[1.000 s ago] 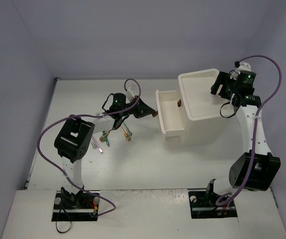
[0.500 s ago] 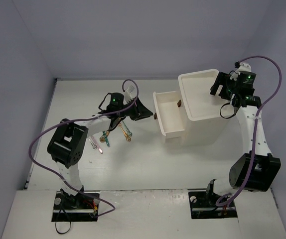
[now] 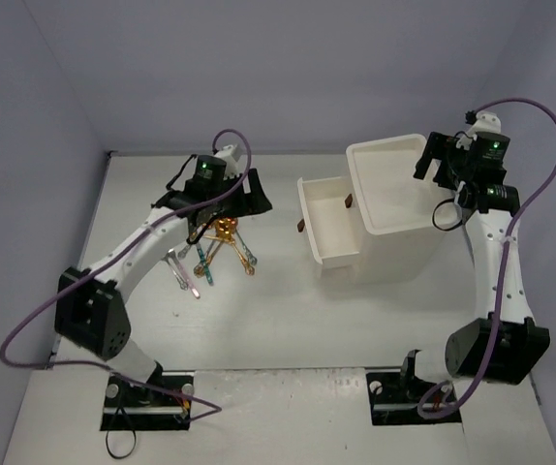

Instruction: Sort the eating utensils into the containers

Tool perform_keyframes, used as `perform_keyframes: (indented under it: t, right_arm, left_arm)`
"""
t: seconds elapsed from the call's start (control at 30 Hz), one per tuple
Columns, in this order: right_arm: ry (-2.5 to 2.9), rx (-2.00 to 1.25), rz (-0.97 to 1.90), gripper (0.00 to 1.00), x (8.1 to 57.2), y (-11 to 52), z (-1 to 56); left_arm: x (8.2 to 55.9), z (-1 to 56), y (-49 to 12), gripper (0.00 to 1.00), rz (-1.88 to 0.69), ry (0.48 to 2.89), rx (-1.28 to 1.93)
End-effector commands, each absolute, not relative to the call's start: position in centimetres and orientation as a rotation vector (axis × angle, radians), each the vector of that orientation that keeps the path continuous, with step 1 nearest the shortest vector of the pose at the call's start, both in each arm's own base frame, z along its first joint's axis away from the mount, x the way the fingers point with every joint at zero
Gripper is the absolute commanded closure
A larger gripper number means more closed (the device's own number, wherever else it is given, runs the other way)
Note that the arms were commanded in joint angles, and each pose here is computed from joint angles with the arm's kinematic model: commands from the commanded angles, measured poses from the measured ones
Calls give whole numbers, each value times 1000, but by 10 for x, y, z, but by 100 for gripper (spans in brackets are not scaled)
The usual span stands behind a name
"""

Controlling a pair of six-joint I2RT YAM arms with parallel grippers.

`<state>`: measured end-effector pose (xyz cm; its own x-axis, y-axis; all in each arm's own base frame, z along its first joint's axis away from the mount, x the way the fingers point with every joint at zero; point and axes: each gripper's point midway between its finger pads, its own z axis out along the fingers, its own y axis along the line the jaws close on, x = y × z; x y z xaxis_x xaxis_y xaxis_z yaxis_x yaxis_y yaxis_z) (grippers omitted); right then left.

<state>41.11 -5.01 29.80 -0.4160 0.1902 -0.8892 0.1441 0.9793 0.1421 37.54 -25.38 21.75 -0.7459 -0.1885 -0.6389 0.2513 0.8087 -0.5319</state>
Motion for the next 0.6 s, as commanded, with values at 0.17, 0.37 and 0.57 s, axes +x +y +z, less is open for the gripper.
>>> perform_keyframes:
  t: [0.17,0.37,0.57]
  right_arm:
    - [1735,165,-63,0,383,-40,405]
    - [1710,129,-45,0,362,-20,409]
    - [1702,111,-72,0,340,-8,401]
  left_arm:
    - [320,186,-120,29,-205,2352,-305]
    - [303,142,-70,34,-95,2400,-528]
    - [310,120,-36,45,-33,2366,-670]
